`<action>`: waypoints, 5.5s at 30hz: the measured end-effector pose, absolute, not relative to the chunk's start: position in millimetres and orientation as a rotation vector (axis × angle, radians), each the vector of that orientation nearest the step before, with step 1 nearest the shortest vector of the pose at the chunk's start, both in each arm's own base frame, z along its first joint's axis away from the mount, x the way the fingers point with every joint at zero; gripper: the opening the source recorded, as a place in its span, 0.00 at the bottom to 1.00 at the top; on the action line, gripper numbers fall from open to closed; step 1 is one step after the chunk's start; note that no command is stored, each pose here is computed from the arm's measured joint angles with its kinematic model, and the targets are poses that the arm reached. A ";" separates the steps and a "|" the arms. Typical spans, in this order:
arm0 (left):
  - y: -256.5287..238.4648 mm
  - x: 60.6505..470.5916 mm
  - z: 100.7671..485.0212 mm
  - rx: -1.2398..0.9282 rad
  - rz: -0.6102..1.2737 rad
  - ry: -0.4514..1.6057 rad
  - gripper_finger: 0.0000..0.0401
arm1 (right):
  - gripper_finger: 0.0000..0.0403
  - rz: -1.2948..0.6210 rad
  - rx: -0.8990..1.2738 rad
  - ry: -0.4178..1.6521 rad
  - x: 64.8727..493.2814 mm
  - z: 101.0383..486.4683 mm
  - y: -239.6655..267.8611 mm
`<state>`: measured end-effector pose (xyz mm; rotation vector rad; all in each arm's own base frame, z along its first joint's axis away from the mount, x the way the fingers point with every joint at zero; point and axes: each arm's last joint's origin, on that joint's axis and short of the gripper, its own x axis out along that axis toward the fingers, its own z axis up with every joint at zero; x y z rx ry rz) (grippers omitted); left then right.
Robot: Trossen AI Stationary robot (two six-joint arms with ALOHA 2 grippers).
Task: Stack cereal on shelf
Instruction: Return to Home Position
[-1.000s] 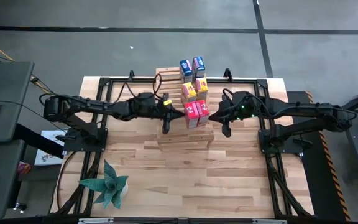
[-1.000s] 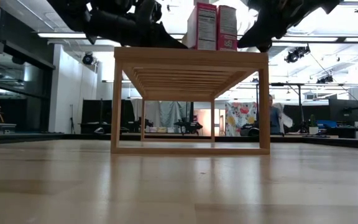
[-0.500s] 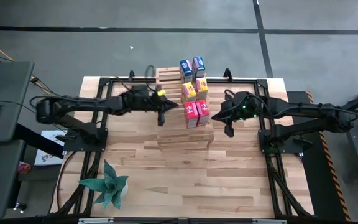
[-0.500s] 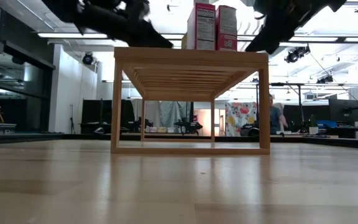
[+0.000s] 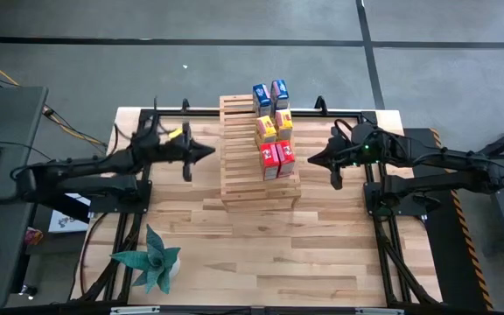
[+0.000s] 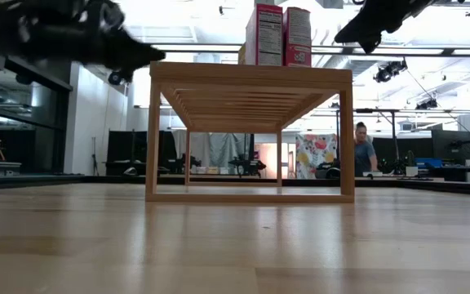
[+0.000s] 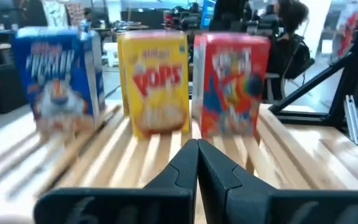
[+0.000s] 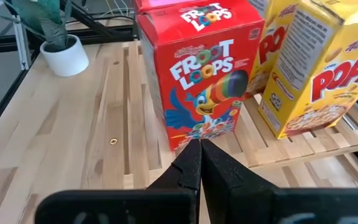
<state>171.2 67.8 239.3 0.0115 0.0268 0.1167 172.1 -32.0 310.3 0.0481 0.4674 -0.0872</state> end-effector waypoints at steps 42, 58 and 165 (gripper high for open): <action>7.8 125.7 171.7 0.039 0.030 -0.029 0.00 | 0.00 0.014 0.172 0.057 111.7 187.3 -18.0; 7.9 125.7 170.9 0.039 0.032 -0.021 0.00 | 0.00 0.130 -0.006 -0.041 109.7 172.5 6.0; 8.0 101.6 162.3 0.036 0.099 0.061 0.00 | 0.00 0.112 0.044 -0.028 98.0 168.9 5.6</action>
